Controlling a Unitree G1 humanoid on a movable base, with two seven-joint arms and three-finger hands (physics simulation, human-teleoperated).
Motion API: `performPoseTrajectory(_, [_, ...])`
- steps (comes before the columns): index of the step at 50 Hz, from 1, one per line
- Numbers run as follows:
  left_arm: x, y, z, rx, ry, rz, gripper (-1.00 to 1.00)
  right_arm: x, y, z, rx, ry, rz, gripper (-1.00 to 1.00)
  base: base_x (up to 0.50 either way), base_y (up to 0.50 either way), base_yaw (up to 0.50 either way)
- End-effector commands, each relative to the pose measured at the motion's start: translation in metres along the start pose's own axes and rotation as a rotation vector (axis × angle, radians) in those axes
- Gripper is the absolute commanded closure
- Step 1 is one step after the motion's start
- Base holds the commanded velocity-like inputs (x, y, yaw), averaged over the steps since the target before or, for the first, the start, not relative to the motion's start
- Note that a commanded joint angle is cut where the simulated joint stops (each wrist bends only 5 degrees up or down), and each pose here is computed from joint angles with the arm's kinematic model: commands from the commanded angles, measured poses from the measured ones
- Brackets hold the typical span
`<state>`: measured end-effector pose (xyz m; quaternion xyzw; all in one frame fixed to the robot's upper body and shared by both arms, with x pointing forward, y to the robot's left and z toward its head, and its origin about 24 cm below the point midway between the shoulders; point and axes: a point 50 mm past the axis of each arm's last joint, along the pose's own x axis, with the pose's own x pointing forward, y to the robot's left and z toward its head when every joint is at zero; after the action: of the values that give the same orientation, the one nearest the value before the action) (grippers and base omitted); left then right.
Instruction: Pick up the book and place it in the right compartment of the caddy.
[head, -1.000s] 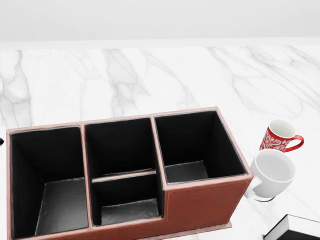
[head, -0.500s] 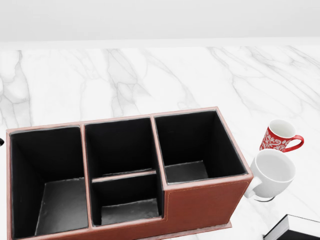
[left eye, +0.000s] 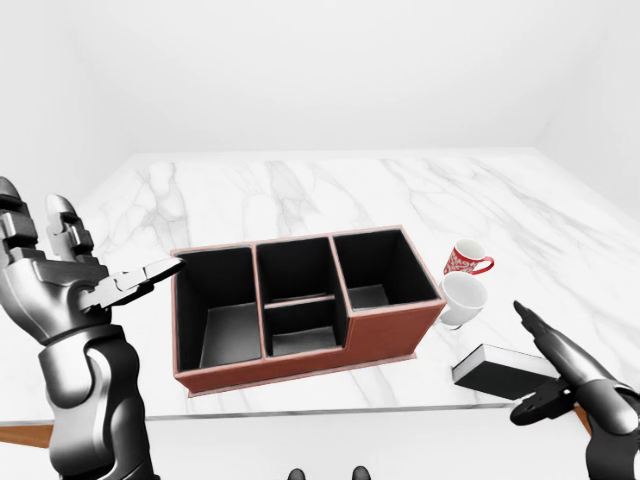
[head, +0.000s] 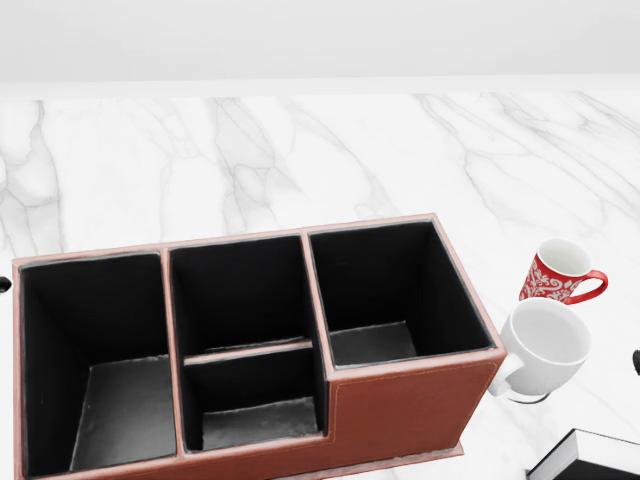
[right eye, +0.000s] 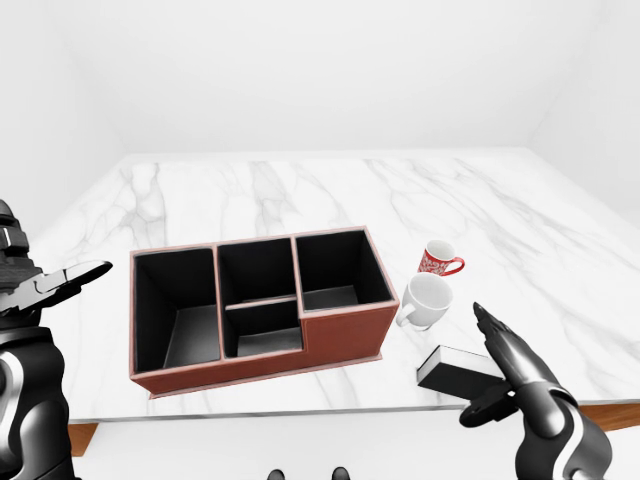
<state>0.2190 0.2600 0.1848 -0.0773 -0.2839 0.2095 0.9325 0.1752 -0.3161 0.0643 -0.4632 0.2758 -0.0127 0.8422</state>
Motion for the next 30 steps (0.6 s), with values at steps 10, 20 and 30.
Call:
performPoseTrajectory(10, [-0.001,0.000,-0.003,0.004,0.011,-0.001,-1.00,0.011,0.019,-0.009,0.041,0.015,0.106,-1.00,0.00,0.00,0.00])
performPoseTrajectory(20, [-0.001,0.000,-0.002,0.004,0.009,0.000,-1.00,0.014,0.029,-0.015,0.060,0.035,0.151,-1.00,0.00,0.00,0.00])
performPoseTrajectory(30, [-0.001,-0.001,-0.001,0.003,0.005,-0.002,-1.00,0.013,0.030,-0.018,0.065,0.043,0.158,1.00,0.00,0.00,0.00])
